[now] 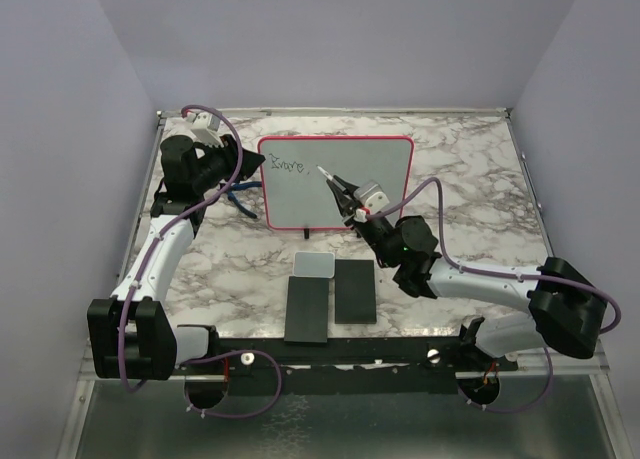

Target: Write a sentence on the whiteboard

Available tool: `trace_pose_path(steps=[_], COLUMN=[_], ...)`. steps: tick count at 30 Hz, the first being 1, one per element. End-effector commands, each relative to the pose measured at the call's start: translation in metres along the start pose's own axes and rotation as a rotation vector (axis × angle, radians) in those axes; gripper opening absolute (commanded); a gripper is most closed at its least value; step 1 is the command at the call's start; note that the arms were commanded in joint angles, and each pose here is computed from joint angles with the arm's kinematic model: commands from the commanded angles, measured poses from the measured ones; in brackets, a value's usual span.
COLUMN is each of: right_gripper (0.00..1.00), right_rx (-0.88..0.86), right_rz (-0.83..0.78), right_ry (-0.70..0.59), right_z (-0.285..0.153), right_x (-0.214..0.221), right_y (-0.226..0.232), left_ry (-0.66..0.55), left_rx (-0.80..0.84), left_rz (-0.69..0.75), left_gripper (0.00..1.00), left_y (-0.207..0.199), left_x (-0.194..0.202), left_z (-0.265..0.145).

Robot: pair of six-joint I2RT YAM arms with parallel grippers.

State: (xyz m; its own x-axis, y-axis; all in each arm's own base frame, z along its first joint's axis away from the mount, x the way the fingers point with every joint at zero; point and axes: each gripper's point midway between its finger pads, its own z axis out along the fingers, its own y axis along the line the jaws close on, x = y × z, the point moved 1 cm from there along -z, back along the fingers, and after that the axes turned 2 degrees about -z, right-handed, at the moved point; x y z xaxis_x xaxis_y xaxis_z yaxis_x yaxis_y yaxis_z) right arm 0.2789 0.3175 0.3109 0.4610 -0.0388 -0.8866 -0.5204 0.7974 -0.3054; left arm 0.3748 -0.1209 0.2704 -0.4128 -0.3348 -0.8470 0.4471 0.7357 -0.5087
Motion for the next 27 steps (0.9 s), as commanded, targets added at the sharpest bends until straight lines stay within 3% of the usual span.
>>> trace_pose_path(steps=[1, 10, 27], right_gripper=[0.01, 0.01, 0.01], right_rx=[-0.011, -0.01, -0.037], right_rz=[-0.011, 0.017, -0.027], right_ry=[0.02, 0.019, 0.02], right_z=[-0.005, -0.001, 0.021], right_x=[0.006, 0.011, 0.037], right_y=[-0.002, -0.019, -0.001], left_ry=[-0.012, -0.003, -0.005], left_rx=[-0.006, -0.026, -0.025], left_rz=[0.027, 0.026, 0.03], left_gripper=[0.28, 0.28, 0.27], left_y=[-0.001, 0.004, 0.003], left_x=[0.0, 0.003, 0.002], left_z=[-0.004, -0.003, -0.004])
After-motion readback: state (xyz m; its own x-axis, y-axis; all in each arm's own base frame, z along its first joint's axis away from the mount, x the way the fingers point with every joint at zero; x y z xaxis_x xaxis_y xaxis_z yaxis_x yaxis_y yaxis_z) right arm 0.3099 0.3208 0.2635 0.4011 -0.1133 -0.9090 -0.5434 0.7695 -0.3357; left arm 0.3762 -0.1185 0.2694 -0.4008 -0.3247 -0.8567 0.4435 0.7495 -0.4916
